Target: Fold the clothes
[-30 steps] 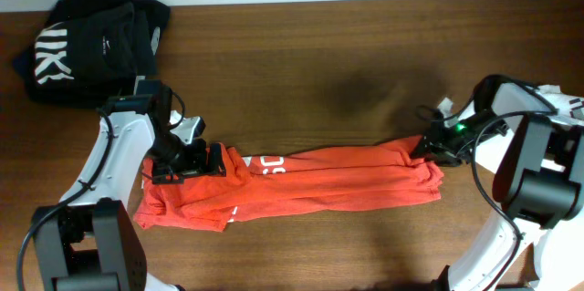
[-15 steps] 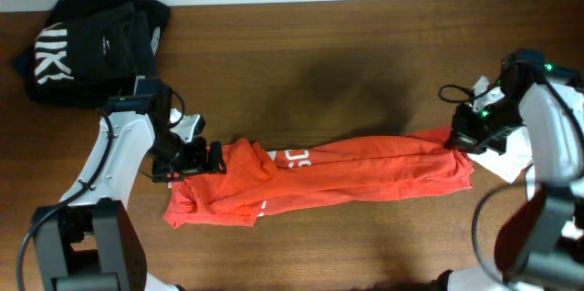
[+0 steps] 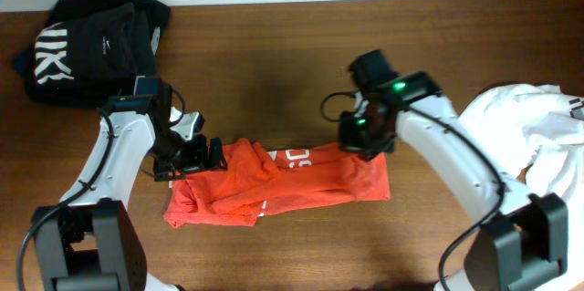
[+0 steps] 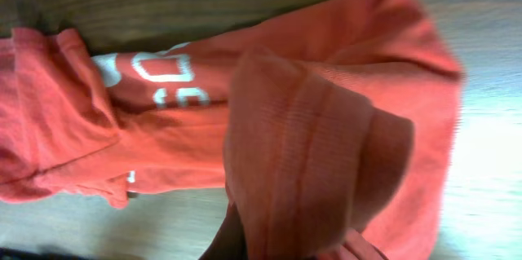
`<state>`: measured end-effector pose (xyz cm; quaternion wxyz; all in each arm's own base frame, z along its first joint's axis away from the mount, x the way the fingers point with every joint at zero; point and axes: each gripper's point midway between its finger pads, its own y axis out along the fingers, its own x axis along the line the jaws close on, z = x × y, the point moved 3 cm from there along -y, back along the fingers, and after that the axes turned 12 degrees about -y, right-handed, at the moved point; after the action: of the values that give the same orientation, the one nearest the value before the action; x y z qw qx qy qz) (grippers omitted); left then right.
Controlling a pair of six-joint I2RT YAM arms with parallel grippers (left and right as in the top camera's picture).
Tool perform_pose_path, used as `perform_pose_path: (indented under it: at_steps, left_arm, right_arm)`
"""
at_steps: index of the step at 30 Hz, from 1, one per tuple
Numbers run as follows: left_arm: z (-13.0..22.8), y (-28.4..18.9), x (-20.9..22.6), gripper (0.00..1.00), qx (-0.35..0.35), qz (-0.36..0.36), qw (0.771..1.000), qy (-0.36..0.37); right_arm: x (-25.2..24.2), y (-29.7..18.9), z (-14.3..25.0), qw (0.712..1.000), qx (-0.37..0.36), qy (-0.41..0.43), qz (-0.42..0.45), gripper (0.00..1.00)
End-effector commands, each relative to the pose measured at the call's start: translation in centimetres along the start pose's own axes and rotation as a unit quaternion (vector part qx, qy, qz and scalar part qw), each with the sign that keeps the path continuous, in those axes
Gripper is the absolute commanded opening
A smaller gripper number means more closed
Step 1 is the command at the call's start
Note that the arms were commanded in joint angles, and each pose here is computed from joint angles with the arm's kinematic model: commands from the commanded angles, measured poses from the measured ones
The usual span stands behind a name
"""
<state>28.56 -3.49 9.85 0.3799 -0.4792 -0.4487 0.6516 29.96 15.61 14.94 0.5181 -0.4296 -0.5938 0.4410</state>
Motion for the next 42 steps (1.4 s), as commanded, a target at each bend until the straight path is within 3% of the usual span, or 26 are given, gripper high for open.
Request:
perform_pose_path:
  at_steps: [1, 4, 6, 8, 9, 10, 12, 13, 14, 17, 18, 19, 20, 21, 23, 26, 29, 32, 34, 38, 39, 40, 41, 42]
  left_arm:
    - [0.4, -0.2, -0.3, 0.99, 0.000, 0.008, 1.000, -0.001]
    - [0.4, -0.2, -0.3, 0.99, 0.000, 0.008, 1.000, -0.001]
    - [0.4, -0.2, -0.3, 0.99, 0.000, 0.008, 1.000, -0.001]
    - [0.4, -0.2, -0.3, 0.99, 0.000, 0.008, 1.000, -0.001]
    - [0.4, -0.2, -0.3, 0.99, 0.000, 0.008, 1.000, -0.001]
    - [0.4, -0.2, -0.3, 0.99, 0.000, 0.008, 1.000, -0.001]
    - [0.4, -0.2, -0.3, 0.99, 0.000, 0.008, 1.000, -0.001]
    - [0.4, -0.2, -0.3, 0.99, 0.000, 0.008, 1.000, -0.001]
    - [0.4, -0.2, -0.3, 0.99, 0.000, 0.008, 1.000, -0.001]
    - [0.4, -0.2, -0.3, 0.99, 0.000, 0.008, 1.000, -0.001]
    - [0.4, -0.2, -0.3, 0.99, 0.000, 0.008, 1.000, -0.001]
    - [0.4, -0.2, -0.3, 0.99, 0.000, 0.008, 1.000, -0.001]
    - [0.4, -0.2, -0.3, 0.99, 0.000, 0.008, 1.000, -0.001]
    - [0.4, -0.2, -0.3, 0.99, 0.000, 0.008, 1.000, -0.001]
    - [0.4, -0.2, -0.3, 0.99, 0.000, 0.008, 1.000, -0.001]
    - [0.4, -0.2, -0.3, 0.99, 0.000, 0.008, 1.000, -0.001]
    - [0.4, -0.2, -0.3, 0.99, 0.000, 0.008, 1.000, -0.001]
    - [0.4, -0.2, -0.3, 0.99, 0.000, 0.008, 1.000, -0.001]
    - [0.4, -0.2, -0.3, 0.99, 0.000, 0.007, 1.000, -0.001]
    - [0.2, -0.2, -0.4, 0.99, -0.005, 0.008, 1.000, 0.001]
    - [0.1, -0.2, -0.4, 0.99, -0.006, 0.009, 1.000, 0.001]
    - [0.1, -0.2, -0.4, 0.99, -0.007, 0.009, 1.000, 0.002]
    - [0.1, -0.2, -0.3, 0.99, -0.007, 0.007, 1.000, 0.001]
    - [-0.1, -0.2, 0.3, 0.99, -0.013, -0.013, 1.000, 0.001]
  right_arm:
    - [1.8, 1.9, 0.4, 0.999, -0.002, 0.013, 0.033, 0.04]
    - [3.6, 3.2, -0.1, 0.999, -0.015, 0.020, 0.026, 0.04]
    - [4.3, 3.6, -0.4, 0.999, -0.023, 0.010, 0.020, 0.11]
    - [5.1, 3.7, -0.5, 1.000, -0.028, 0.003, 0.009, 0.11]
    - [5.5, 3.8, -0.5, 1.000, -0.028, -0.001, 0.003, 0.24]
    - [5.9, 3.8, -0.3, 1.000, -0.026, -0.006, -0.001, 0.49]
    - [6.5, 3.8, 0.1, 0.999, -0.018, -0.024, -0.015, 0.59]
    - [6.7, 3.4, -0.1, 0.998, -0.015, -0.057, -0.027, 0.77]
    - [6.4, 2.6, -0.1, 0.997, -0.009, -0.071, -0.024, 0.86]
    - [4.7, 0.8, -0.3, 0.995, 0.008, -0.103, -0.012, 0.97]
    - [3.8, 0.7, 0.1, 0.994, 0.021, -0.103, -0.004, 0.97]
    - [3.2, 1.0, 0.4, 0.993, 0.032, -0.113, 0.000, 0.87]
    - [2.7, 1.9, 1.0, 0.992, 0.042, -0.120, 0.006, 0.52]
    - [2.9, 3.0, 1.4, 0.991, 0.042, -0.124, 0.004, 0.30]
    - [4.3, 6.0, 2.3, 0.991, 0.033, -0.130, -0.023, 0.04]
    - [6.1, 9.8, 3.4, 0.992, 0.003, -0.113, -0.050, 0.04]
    - [8.3, 11.7, 4.1, 0.986, -0.024, -0.150, -0.072, 0.05]
    - [9.8, 13.5, 5.1, 0.984, -0.016, -0.162, -0.073, 0.08]
    - [9.7, 14.5, 6.0, 0.984, 0.005, -0.165, -0.064, 0.04]
    - [10.3, 9.6, 5.0, 0.982, 0.005, -0.170, -0.082, 0.06]
    - [10.5, 7.0, 4.2, 0.978, -0.010, -0.189, -0.085, 0.15]
    - [10.2, 3.5, 2.9, 0.976, -0.032, -0.200, -0.085, 0.33]
    - [9.4, 0.3, 1.7, 0.975, -0.051, -0.204, -0.077, 0.69]
    - [7.9, -2.2, 0.6, 0.976, -0.065, -0.198, -0.065, 0.96]
